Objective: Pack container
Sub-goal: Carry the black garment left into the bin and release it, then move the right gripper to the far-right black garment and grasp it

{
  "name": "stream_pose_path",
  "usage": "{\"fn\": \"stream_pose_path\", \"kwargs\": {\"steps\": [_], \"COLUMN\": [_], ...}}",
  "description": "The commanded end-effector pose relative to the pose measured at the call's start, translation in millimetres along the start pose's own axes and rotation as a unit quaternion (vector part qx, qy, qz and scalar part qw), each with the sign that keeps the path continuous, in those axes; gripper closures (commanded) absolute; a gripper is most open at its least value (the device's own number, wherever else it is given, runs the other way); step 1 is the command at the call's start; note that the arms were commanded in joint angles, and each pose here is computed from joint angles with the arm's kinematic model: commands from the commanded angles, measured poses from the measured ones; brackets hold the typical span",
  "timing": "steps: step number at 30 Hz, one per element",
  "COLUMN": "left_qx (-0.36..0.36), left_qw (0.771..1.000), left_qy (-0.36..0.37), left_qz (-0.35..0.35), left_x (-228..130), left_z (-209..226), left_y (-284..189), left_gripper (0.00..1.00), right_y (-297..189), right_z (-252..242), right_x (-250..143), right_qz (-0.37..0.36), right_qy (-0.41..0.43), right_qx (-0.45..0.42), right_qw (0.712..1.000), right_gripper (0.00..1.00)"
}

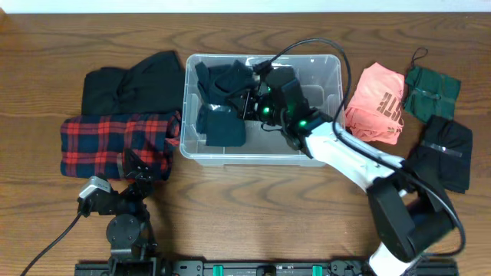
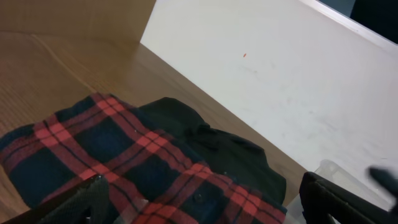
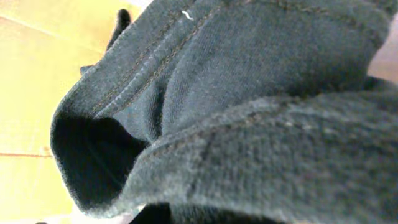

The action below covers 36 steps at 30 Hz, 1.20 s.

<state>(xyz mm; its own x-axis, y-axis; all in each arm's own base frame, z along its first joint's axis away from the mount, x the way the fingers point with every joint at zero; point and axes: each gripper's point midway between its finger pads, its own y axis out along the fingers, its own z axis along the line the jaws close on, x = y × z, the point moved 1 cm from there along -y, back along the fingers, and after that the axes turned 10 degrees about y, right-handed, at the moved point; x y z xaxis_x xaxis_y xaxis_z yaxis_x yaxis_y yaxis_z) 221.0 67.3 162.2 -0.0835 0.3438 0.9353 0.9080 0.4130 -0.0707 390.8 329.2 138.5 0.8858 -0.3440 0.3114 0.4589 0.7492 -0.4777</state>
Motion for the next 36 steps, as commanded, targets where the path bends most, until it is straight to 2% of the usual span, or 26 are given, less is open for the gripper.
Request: {"fn": "stream_pose_path", "kwargs": {"steps": [1, 2, 3, 5, 11, 16, 21, 24, 27, 32, 36], "left_qx": [0.012, 0.012, 0.013, 0.012, 0.013, 0.013, 0.013, 0.013, 0.013, 0.013, 0.012], "left_qw": [1.0, 1.0, 1.0, 1.0, 1.0, 1.0, 1.0, 1.0, 1.0, 1.0, 1.0], "left_qy": [0.013, 0.013, 0.013, 0.013, 0.013, 0.013, 0.013, 0.013, 0.013, 0.013, 0.013], "left_qz": [0.019, 0.019, 0.018, 0.019, 0.018, 0.018, 0.019, 0.018, 0.018, 0.018, 0.019], "left_x": [-14, -14, -14, -14, -14, -14, -14, -14, -14, -14, -14], "left_z": [7, 7, 7, 7, 7, 7, 7, 7, 7, 7, 7], "left_y": [1, 1, 1, 1, 1, 1, 1, 1, 1, 1, 1], "left_gripper": [0.02, 0.02, 0.02, 0.02, 0.02, 0.02, 0.02, 0.02, 0.02, 0.02, 0.02], "right_y": [9, 9, 9, 1, -62, -166, -291, -367, -424, -465, -472], "right_z": [-2, 1, 3, 3, 17, -2, -79, -154, -214, -279, -325], "right_x": [-5, -8, -10, -8, 42, 98, 131, 126, 106, 85, 78], "right_qz": [0.006, 0.015, 0.023, 0.024, -0.034, -0.118, -0.215, -0.266, -0.278, -0.287, -0.262], "right_qy": [-0.031, -0.069, -0.102, -0.134, -0.129, -0.074, 0.021, 0.122, 0.187, 0.271, 0.29], "right_qx": [0.007, 0.018, 0.024, 0.018, 0.005, -0.049, -0.177, -0.302, -0.387, -0.417, -0.435], "right_qw": [0.999, 0.997, 0.994, 0.991, 0.991, 0.989, 0.96, 0.907, 0.859, 0.818, 0.811], "right_gripper": [0.28, 0.2, 0.16, 0.02, 0.01, 0.01, 0.01, 0.01, 0.01, 0.01, 0.01]}}
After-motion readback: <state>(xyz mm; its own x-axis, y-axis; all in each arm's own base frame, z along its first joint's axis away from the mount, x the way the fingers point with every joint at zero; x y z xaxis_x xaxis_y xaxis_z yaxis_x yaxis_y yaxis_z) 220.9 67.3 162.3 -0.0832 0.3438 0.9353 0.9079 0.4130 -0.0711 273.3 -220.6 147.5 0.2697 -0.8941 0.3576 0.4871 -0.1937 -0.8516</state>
